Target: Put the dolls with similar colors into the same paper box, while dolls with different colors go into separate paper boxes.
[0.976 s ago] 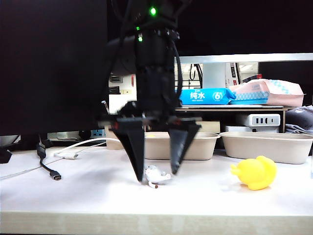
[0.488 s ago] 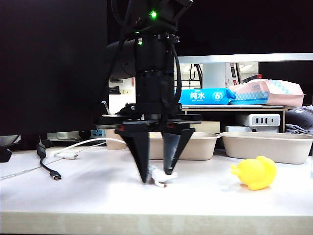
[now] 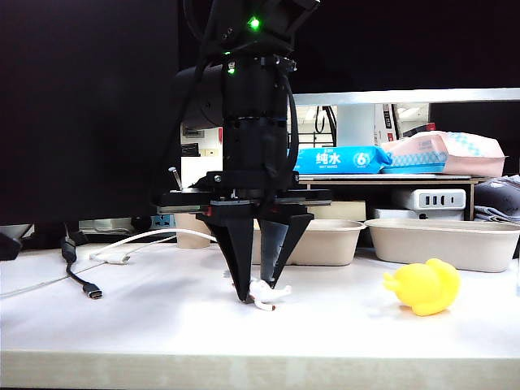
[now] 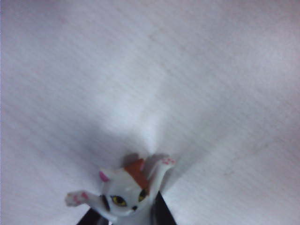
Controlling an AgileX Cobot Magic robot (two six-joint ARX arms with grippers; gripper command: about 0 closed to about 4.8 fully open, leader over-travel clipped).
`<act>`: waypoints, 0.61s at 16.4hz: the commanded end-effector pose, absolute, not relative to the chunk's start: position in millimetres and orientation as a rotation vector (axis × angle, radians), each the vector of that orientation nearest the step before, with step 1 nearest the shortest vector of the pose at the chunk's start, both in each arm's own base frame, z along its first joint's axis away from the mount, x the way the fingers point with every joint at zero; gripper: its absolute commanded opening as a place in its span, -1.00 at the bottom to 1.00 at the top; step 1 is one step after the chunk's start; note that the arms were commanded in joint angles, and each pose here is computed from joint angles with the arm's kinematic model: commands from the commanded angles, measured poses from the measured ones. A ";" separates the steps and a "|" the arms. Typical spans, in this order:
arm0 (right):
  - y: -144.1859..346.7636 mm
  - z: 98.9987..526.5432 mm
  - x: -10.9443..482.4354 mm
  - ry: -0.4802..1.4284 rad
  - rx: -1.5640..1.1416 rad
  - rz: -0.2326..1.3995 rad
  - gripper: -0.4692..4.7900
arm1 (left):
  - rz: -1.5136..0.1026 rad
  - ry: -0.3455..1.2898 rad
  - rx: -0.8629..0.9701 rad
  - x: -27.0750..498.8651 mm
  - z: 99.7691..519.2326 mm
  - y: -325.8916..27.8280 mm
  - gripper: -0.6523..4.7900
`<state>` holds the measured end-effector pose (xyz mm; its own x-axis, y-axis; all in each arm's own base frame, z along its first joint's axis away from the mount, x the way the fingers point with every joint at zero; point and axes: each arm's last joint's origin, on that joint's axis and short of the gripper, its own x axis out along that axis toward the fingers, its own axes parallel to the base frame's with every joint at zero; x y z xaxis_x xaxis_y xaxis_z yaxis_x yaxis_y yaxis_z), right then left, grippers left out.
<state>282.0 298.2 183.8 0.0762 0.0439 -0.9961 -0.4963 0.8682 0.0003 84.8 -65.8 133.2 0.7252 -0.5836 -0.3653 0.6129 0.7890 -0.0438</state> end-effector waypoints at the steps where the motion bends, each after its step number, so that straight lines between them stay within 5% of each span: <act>1: 299.6 186.1 282.7 1.429 -0.379 0.433 -0.55 | -0.663 0.351 0.078 84.7 135.5 -65.6 -0.78; 10: 241.5 239.7 316.2 1.292 -0.283 0.300 -0.55 | -0.720 0.200 0.034 76.4 148.5 -65.9 -0.78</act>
<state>312.3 249.4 230.5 0.2126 0.0643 -0.9750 -0.3864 0.9220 -0.0234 78.2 -64.1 146.9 0.7493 -0.6282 -0.2096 0.6352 0.7713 -0.0406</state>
